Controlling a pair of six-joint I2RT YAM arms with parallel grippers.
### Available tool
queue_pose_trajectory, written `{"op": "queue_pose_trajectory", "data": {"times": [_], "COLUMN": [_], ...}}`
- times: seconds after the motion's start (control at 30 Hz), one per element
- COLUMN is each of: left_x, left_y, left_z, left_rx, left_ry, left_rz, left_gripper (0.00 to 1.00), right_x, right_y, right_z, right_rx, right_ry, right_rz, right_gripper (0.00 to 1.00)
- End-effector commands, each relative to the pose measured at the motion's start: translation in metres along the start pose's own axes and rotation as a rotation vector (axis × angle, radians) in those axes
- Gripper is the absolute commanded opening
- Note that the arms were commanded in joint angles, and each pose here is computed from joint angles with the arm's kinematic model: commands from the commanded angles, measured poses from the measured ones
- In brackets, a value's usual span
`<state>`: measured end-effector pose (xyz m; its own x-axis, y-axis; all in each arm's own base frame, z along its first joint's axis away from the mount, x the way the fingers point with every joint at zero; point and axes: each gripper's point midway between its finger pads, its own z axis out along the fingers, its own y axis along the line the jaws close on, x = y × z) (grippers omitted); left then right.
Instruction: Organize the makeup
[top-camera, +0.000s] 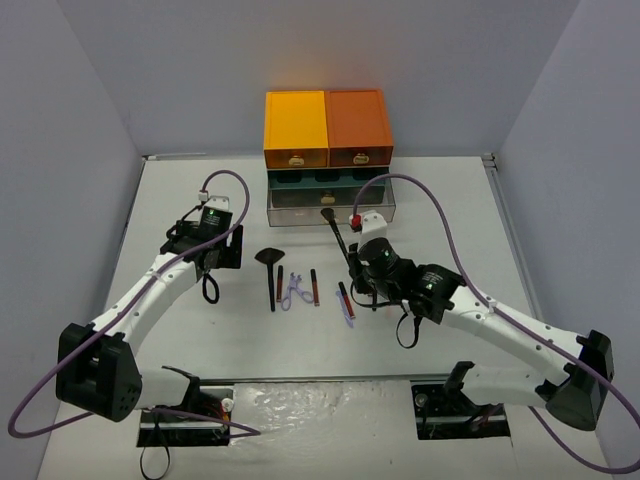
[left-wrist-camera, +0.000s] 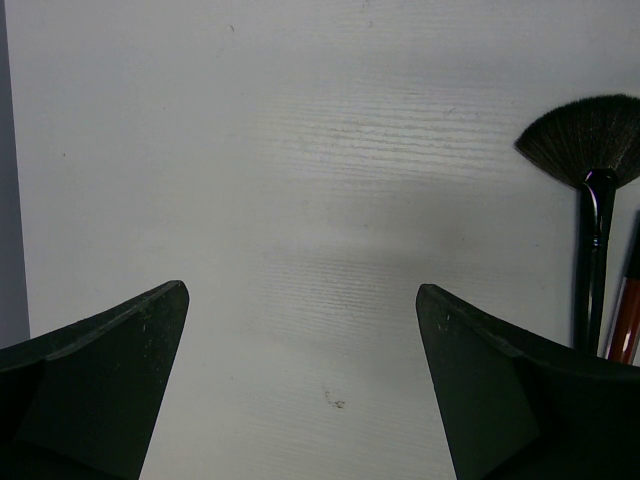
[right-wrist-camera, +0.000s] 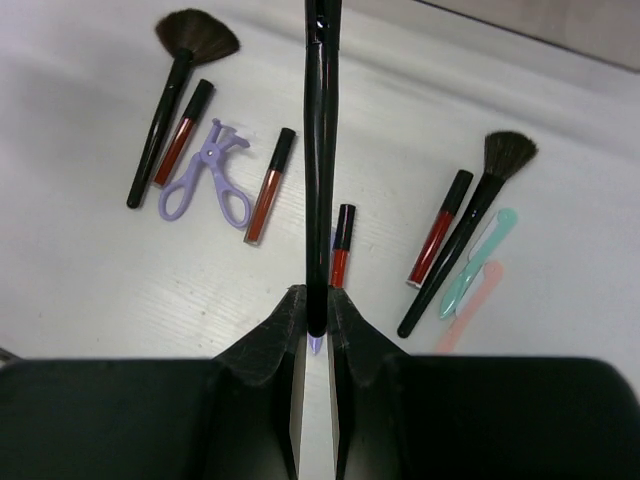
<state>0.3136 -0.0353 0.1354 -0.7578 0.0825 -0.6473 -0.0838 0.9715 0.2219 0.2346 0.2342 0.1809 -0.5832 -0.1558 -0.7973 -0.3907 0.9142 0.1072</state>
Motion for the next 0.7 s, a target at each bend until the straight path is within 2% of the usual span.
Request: {"op": "queue_pose_trajectory", "data": {"times": [0.0,0.1,0.47,0.67], "left_x": [-0.036,-0.037,-0.036,-0.037], "left_y": [0.006,0.007,0.009,0.009], "left_z": [-0.013,-0.015,-0.016,-0.018], "left_rx": [-0.009,-0.01,-0.019,-0.013], "left_ry": [-0.105,-0.11,-0.114,-0.122], "left_rz": [-0.07,-0.072,-0.073,-0.076], "left_gripper": [0.97,0.97,0.97,0.97], "right_x": [-0.027,-0.042,-0.138,-0.15], "right_y": [0.012,0.004,-0.072,-0.083], "right_z": [-0.025,-0.017,0.037,0.084], "right_rx": [-0.129,-0.12,0.075,0.087], "right_ry": [-0.008,-0.011,-0.012,0.039], "right_rz": [-0.281,-0.486,-0.807,-0.927], "right_gripper": [0.0,0.0,0.0,0.0]}}
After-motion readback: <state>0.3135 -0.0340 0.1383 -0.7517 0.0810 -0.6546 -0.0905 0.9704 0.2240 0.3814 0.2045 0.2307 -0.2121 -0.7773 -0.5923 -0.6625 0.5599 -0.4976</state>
